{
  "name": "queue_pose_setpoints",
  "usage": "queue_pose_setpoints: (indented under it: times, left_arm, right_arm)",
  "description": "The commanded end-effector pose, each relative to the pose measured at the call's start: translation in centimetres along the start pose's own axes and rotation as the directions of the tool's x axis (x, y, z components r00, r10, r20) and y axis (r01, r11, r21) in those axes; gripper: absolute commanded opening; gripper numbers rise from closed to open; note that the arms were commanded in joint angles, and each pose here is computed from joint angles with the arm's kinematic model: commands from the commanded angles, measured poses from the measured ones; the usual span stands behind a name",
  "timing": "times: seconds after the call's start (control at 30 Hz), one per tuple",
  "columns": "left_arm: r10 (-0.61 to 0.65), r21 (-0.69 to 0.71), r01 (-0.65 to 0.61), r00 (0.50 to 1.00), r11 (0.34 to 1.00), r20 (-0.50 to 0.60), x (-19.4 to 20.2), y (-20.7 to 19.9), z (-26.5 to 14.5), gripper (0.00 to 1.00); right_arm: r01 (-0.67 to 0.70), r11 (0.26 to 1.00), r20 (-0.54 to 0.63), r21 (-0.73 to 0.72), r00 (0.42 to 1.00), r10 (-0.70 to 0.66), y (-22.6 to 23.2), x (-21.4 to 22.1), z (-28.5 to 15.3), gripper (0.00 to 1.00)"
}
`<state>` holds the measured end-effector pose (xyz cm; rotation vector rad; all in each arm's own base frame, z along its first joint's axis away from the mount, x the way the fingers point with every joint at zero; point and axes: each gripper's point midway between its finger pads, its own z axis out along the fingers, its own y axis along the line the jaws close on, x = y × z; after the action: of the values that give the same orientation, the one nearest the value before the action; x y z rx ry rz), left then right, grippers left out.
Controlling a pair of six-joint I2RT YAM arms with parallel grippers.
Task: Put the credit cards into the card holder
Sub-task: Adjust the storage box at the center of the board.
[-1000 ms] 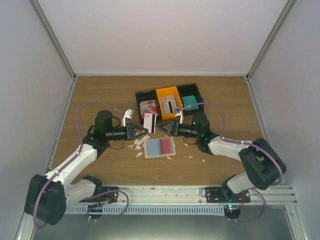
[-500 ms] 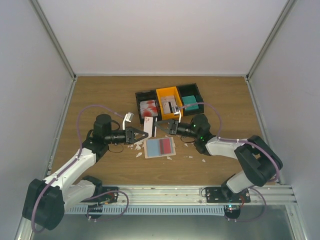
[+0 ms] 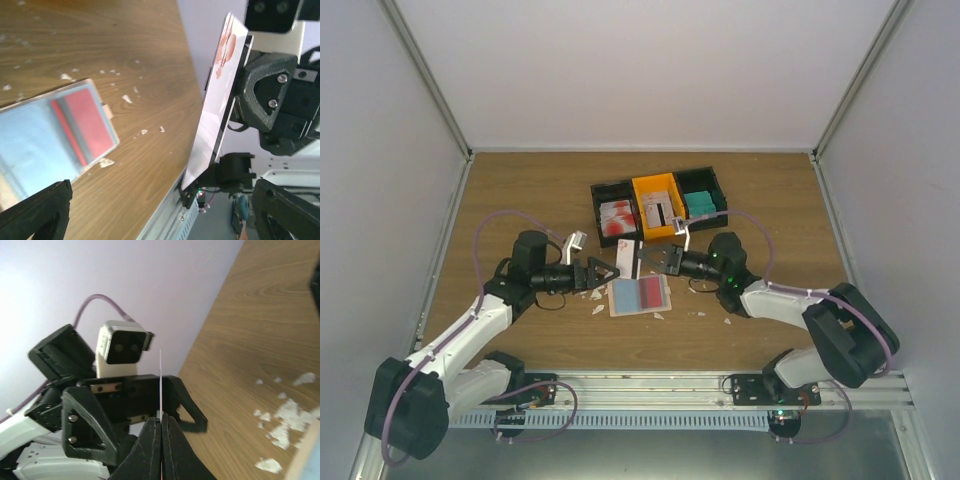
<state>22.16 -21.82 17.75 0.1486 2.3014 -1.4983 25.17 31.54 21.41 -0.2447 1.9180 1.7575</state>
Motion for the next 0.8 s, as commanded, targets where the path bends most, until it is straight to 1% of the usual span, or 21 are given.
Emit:
queue_pose_setpoints:
  times: [0.0, 0.1, 0.2, 0.4, 0.47, 0.6, 0.7, 0.77]
  left_arm:
    - [0.071, -0.138, -0.062, 0.996, 0.988, 0.063, -0.9, 1.6, -0.8, 0.99]
    - [0.082, -0.207, -0.064, 0.994, 0.976, 0.078, -1.0, 3.0, -1.0, 0.99]
    - [0.064, -0.239, -0.043, 0.995, 0.97, 0.08, -0.6, 4.5, -0.7, 0.99]
    - [-0.047, -0.219, 0.052, 0.999, 0.974, 0.027, 1.0, 7.1, 1.1, 0.99]
    - [-0.088, -0.23, 0.086, 0.996, 0.969, 0.002, 1.7, 8.2, 1.7, 0.93]
    - [-0.139, -0.24, 0.125, 0.989, 0.963, -0.042, 2.8, 9.6, 2.5, 0.77]
    - [-0.16, -0.247, 0.14, 0.985, 0.959, -0.061, 3.1, 10.3, 2.9, 0.66]
    - [-0.165, -0.253, 0.143, 0.984, 0.957, -0.067, 3.3, 10.6, 3.1, 0.61]
  right_arm:
    - [0.001, 0.991, -0.017, 0.13, 1.0, 0.001, -3.3, 1.0, -1.7, 0.0]
    - [0.022, 0.97, -0.07, 0.241, 0.998, -0.005, -5.7, 1.9, -2.5, 0.0]
    - [0.019, 0.942, -0.133, 0.336, 0.991, 0.027, -8.4, 3.1, -3.1, 0.0]
    - [-0.03, 0.913, -0.222, 0.406, 0.966, 0.131, -12.0, 4.8, -2.2, 0.01]
    - [-0.039, 0.913, -0.231, 0.406, 0.962, 0.144, -12.5, 4.9, -1.9, 0.0]
    - [-0.052, 0.908, -0.241, 0.416, 0.956, 0.165, -13.4, 5.2, -1.5, 0.01]
    - [-0.066, 0.893, -0.251, 0.446, 0.948, 0.195, -14.2, 5.6, -1.6, 0.01]
    - [-0.073, 0.88, -0.259, 0.47, 0.942, 0.216, -14.7, 5.9, -2.0, 0.01]
